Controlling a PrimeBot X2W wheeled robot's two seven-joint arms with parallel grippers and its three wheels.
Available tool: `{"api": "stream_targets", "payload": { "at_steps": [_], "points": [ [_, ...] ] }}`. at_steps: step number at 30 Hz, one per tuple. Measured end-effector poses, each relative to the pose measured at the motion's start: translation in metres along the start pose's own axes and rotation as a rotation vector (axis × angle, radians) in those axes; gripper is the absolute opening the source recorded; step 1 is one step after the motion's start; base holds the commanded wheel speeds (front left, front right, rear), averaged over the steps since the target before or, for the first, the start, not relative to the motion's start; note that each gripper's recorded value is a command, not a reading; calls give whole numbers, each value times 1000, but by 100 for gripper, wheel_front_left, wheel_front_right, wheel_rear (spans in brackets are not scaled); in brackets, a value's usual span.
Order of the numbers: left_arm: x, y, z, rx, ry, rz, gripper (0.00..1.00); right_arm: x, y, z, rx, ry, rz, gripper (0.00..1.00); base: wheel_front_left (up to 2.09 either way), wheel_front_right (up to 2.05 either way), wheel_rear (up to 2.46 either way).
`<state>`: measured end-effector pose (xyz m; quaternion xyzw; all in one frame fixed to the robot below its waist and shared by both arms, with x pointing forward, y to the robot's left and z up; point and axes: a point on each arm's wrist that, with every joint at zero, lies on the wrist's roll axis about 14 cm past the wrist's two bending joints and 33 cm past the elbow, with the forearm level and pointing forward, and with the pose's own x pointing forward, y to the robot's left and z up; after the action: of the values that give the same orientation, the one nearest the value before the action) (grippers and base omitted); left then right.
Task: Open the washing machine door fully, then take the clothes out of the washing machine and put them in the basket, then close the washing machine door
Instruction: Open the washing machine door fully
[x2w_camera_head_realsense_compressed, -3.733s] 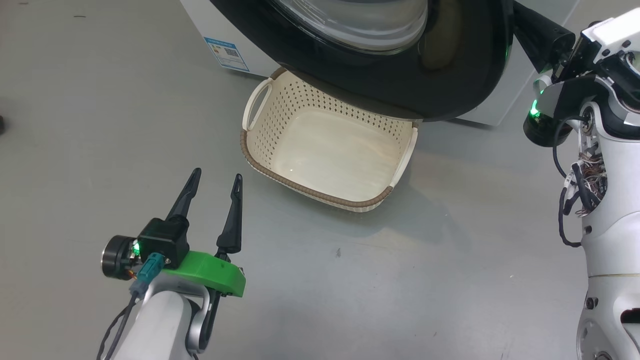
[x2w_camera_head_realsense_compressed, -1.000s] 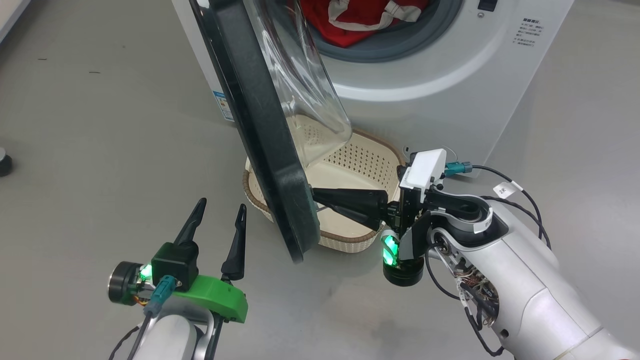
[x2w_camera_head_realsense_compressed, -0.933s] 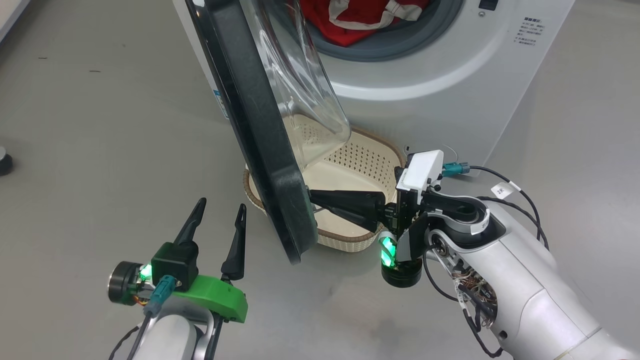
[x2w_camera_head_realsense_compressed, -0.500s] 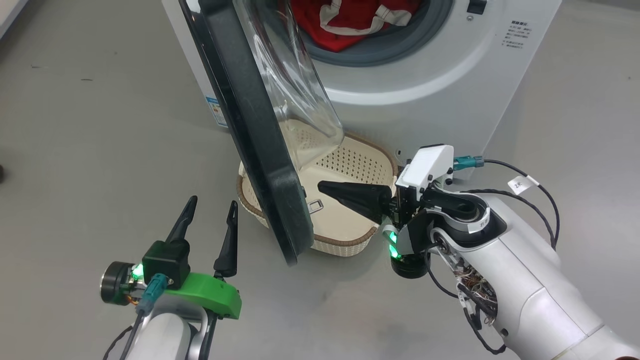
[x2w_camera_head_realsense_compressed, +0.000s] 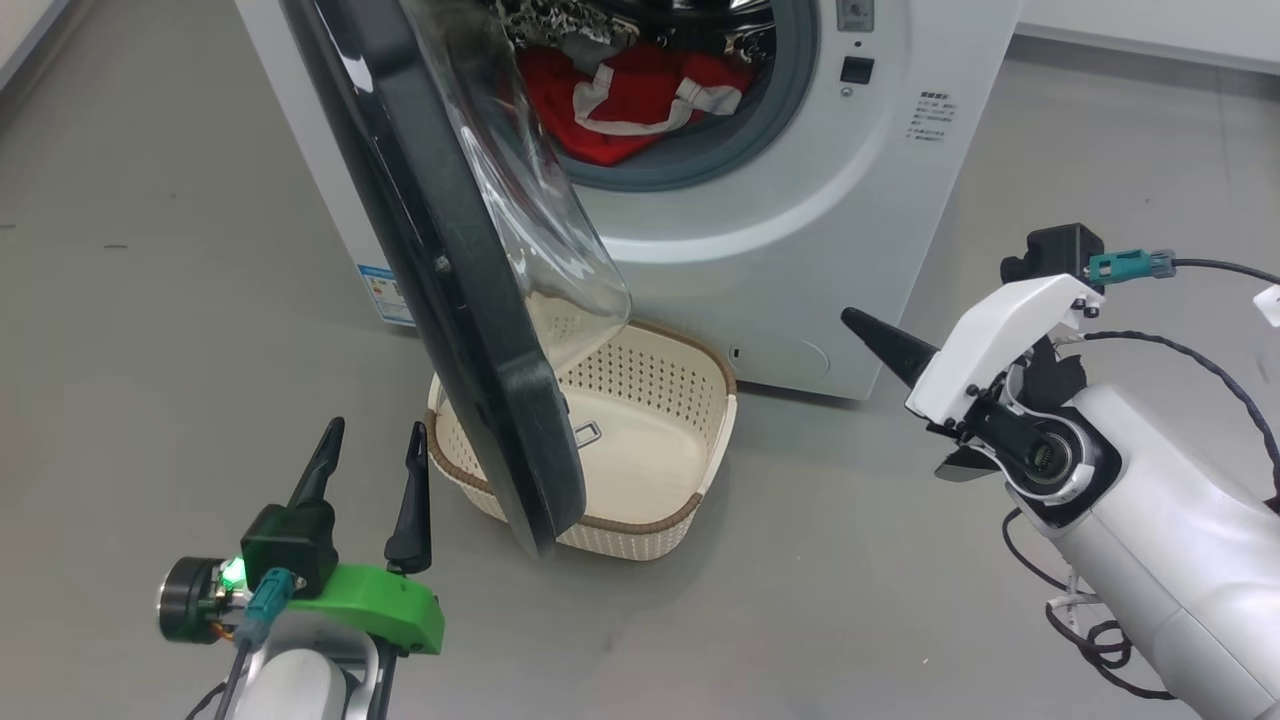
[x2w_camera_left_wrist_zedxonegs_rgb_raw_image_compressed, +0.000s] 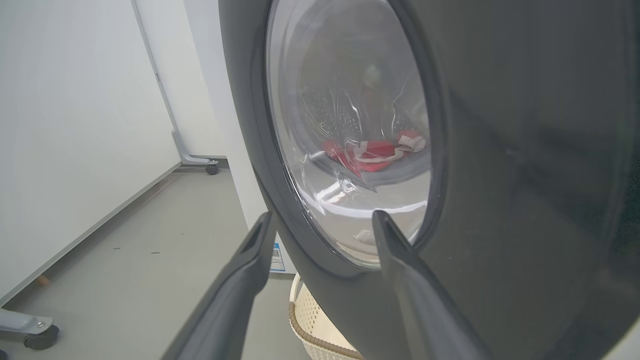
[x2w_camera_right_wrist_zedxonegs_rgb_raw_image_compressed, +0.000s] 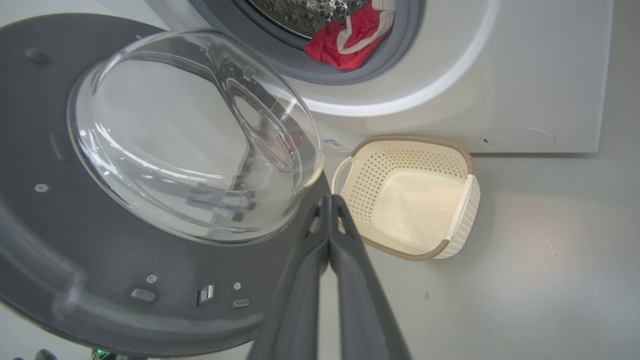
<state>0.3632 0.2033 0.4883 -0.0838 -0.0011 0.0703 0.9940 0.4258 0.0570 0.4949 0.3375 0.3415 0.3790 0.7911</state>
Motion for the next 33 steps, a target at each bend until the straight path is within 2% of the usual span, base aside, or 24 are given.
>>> {"api": "stream_targets", "payload": {
  "at_steps": [6, 10, 15, 22, 30, 31, 32, 33],
  "points": [
    [-5, -2, 2, 3, -8, -10, 100, -30, -10, 28, -280, -156, -72, 0, 0, 0, 0],
    [-7, -8, 3, 2, -13, -30, 100, -51, -17, 41, -378, -277, -121, 0, 0, 0, 0],
    [-10, -13, 4, 5, -20, -44, 100, -74, -32, 38, -471, -360, -192, 0, 0, 0, 0],
    [-15, -15, 5, 2, -23, -51, 100, -99, -46, 33, -472, -478, -268, 0, 0, 0, 0],
    [-15, -17, 6, 5, -30, -59, 100, -116, -61, 17, -493, -471, -343, 0, 0, 0, 0],
    [-15, -18, 7, 7, -32, -61, 100, -118, -61, 17, -492, -477, -348, 38, 0, 0, 0],
    [-15, -18, 7, 7, -33, -61, 100, -120, -62, 16, -491, -480, -350, 90, 0, 0, 0],
    [-15, -18, 8, 7, -34, -62, 100, -121, -62, 15, -493, -482, -355, 100, 0, 0, 0]
  ]
}}
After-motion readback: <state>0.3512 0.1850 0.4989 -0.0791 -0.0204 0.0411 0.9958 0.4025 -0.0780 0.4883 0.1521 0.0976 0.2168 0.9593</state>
